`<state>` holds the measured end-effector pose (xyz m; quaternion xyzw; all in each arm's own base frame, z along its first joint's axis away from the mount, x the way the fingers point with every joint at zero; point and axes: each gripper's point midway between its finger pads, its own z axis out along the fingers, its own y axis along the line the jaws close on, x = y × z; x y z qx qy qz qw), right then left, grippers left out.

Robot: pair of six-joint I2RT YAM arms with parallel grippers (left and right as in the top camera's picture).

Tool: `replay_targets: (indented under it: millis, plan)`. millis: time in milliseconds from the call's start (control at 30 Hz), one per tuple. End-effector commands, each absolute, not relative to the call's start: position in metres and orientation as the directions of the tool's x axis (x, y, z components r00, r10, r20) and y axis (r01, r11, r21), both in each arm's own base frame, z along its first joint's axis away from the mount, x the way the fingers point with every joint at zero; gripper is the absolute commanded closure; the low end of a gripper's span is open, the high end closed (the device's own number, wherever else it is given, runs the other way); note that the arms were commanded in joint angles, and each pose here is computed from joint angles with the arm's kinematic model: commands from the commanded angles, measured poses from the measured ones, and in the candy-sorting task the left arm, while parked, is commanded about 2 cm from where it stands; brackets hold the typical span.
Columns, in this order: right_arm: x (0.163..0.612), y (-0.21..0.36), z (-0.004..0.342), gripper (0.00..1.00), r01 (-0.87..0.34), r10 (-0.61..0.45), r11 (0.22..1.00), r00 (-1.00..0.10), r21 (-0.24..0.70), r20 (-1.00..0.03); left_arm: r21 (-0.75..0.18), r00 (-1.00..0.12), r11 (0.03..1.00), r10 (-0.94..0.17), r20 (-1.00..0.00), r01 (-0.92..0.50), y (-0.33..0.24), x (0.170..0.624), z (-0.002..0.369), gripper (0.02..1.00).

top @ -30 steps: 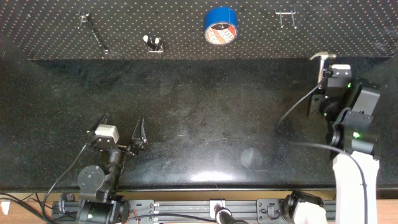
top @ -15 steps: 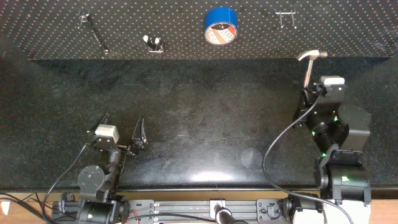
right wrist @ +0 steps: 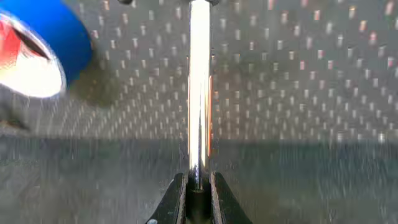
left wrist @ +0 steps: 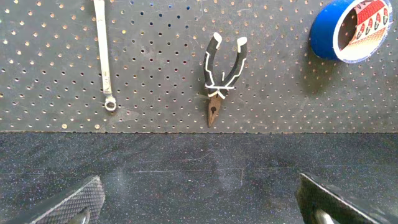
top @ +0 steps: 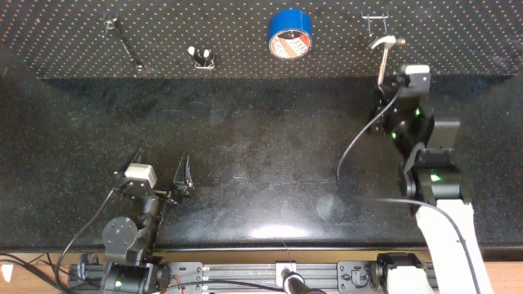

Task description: Place Tools Onto Pegboard

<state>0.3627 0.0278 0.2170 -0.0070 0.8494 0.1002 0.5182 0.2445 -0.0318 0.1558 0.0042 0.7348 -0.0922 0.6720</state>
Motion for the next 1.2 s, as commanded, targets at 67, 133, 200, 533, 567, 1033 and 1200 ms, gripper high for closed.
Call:
replay_targets:
  millis: [67,133,200,533,567,1033,1200]
  plan:
    - [0.377,0.035,0.242,0.925,-0.145,0.096,0.976,-0.396,0.165,-0.913,-0.116,-0.091,0.986,-0.106,-0.990,0.122,-0.030,0.244,0.156,0.025]
    - [0.378,0.035,0.244,0.925,-0.146,0.096,0.976,-0.389,0.164,-0.916,-0.116,-0.091,0.986,-0.106,-0.990,0.122,-0.030,0.244,0.156,0.027]
    - [0.380,0.035,0.246,0.925,-0.149,0.095,0.975,-0.377,0.162,-0.921,-0.116,-0.091,0.986,-0.106,-0.990,0.122,-0.030,0.244,0.156,0.025]
    - [0.412,0.035,0.235,0.923,-0.151,0.095,0.975,-0.375,0.161,-0.922,-0.116,-0.091,0.986,-0.106,-0.990,0.122,-0.030,0.244,0.156,0.025]
    - [0.415,0.035,0.236,0.925,-0.150,0.094,0.976,-0.376,0.160,-0.922,-0.116,-0.091,0.986,-0.106,-0.990,0.122,-0.030,0.244,0.156,0.025]
    - [0.442,0.034,0.215,0.925,-0.141,0.094,0.976,-0.407,0.164,-0.909,-0.116,-0.091,0.986,-0.106,-0.990,0.122,-0.030,0.244,0.156,0.023]
    - [0.443,0.034,0.211,0.925,-0.140,0.094,0.976,-0.413,0.165,-0.906,-0.116,-0.090,0.986,-0.106,-0.990,0.122,-0.030,0.244,0.156,0.025]
